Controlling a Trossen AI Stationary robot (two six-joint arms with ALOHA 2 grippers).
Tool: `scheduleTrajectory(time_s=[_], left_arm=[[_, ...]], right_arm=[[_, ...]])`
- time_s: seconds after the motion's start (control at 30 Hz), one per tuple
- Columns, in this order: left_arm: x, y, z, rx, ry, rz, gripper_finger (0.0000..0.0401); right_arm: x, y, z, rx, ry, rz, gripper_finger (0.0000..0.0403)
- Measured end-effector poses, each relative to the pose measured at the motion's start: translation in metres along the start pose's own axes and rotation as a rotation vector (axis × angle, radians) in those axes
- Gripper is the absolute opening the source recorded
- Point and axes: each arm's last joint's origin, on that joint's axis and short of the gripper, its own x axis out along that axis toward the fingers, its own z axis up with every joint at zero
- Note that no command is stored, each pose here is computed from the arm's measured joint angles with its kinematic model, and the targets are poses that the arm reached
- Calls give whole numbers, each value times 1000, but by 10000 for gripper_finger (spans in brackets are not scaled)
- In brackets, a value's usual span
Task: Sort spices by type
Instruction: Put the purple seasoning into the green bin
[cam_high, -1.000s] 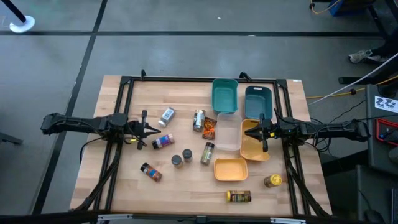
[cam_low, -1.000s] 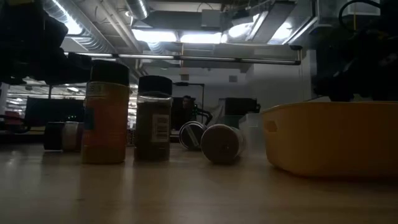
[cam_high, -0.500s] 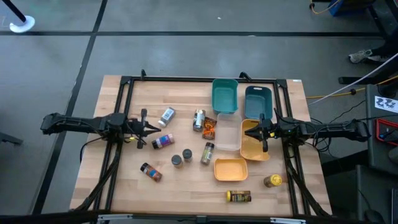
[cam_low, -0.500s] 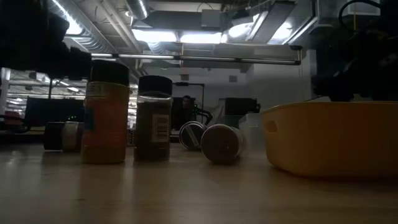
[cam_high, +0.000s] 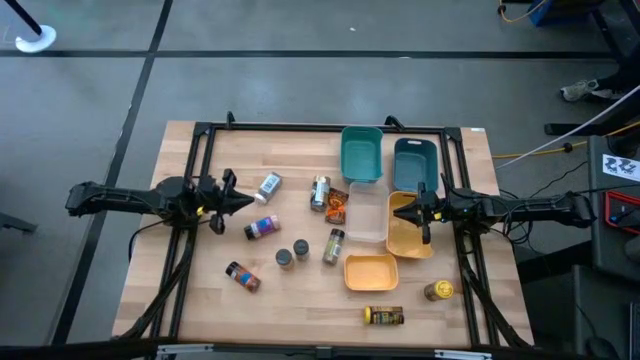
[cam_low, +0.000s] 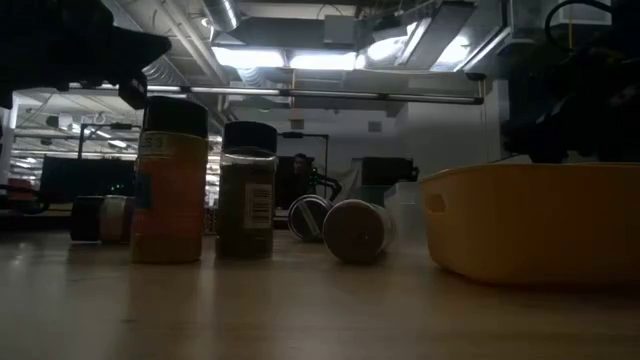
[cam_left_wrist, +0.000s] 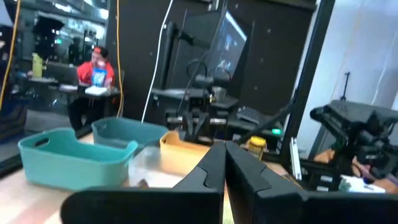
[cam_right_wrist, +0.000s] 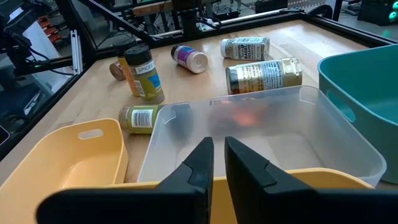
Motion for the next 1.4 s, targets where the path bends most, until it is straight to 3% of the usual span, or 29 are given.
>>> scheduleTrajectory(time_s=[0.27,0.5,0.73,1.03,1.23,1.4], left_arm=[[0,0,0,56,2,0,0],[0,2,0,-7,-9,71,6],[-1,7,1,-33,-40,226,84],[-1,7,1,-159,-55,234,195],[1,7,4,-238,-63,242,209],[8,3,20,-222,-66,240,210]], right_arm=[[0,0,0,0,-1,-1,42],[0,0,0,0,-1,-1,42],[0,0,0,0,-2,-1,42],[0,0,0,0,-3,-1,42],[0,0,0,0,-5,-1,42],[0,0,0,0,-4,0,42]])
